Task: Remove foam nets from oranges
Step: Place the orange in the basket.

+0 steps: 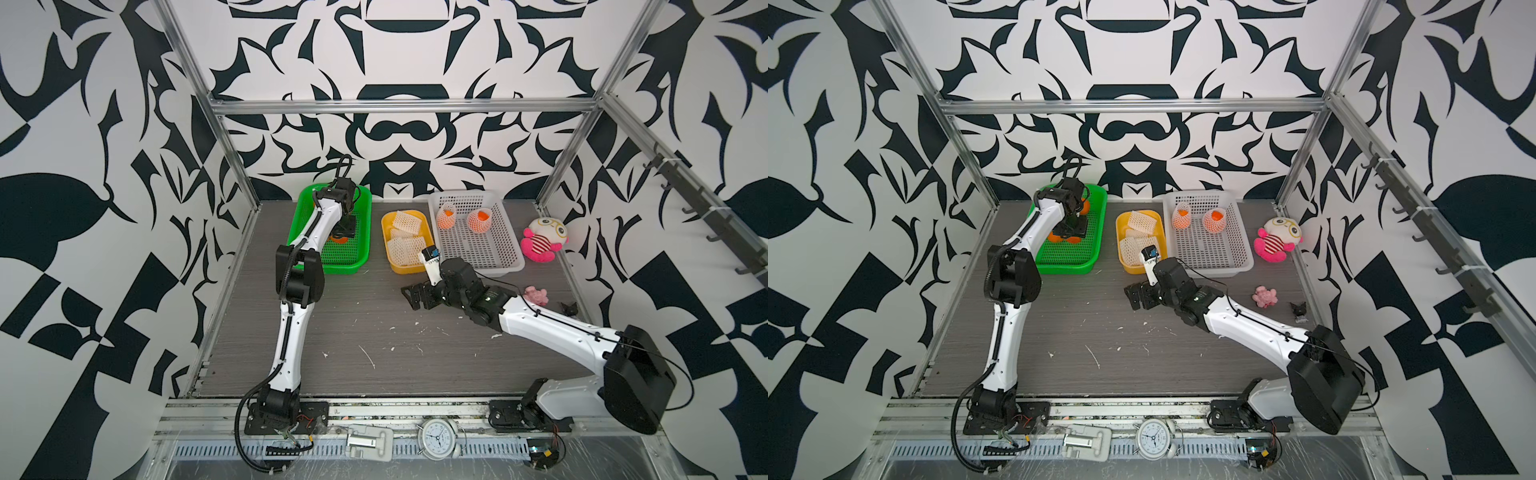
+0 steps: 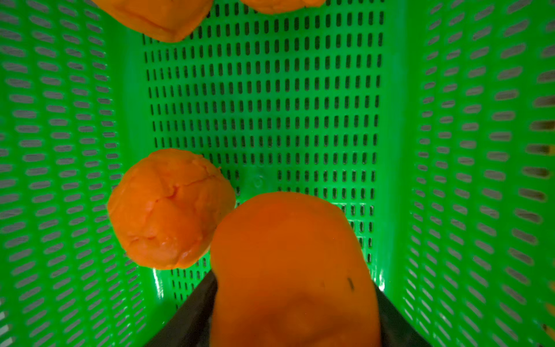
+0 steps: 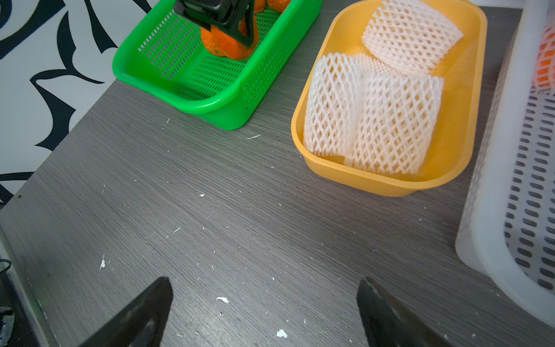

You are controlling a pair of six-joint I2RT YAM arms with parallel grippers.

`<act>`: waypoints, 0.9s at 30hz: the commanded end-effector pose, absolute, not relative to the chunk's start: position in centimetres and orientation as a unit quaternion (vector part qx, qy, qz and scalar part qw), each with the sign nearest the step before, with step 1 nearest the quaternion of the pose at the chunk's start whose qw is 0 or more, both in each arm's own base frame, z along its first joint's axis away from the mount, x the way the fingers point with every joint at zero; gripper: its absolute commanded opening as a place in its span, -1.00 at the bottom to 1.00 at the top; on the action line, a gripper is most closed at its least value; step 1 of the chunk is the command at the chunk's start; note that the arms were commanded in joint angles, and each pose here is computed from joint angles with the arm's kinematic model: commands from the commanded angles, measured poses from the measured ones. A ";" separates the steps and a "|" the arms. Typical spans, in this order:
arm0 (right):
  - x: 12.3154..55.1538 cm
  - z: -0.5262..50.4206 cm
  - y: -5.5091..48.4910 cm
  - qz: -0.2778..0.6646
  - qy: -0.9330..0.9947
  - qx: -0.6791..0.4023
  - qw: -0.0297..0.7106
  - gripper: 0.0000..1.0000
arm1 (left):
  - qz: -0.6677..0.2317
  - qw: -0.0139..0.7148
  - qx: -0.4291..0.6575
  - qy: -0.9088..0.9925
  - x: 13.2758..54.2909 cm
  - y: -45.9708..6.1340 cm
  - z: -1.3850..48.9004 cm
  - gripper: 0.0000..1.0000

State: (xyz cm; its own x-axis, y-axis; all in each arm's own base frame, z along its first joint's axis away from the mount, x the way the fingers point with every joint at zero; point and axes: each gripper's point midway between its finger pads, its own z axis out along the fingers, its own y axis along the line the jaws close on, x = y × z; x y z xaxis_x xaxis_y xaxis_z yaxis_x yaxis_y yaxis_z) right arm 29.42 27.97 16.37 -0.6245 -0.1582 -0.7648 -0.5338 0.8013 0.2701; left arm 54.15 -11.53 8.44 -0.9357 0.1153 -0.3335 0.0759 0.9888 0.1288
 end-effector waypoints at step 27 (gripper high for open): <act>30.1 18.5 28.4 0.236 0.866 -0.208 0.389 0.98 | 0.010 0.201 0.028 0.979 55.7 -13.1 5.9 0.68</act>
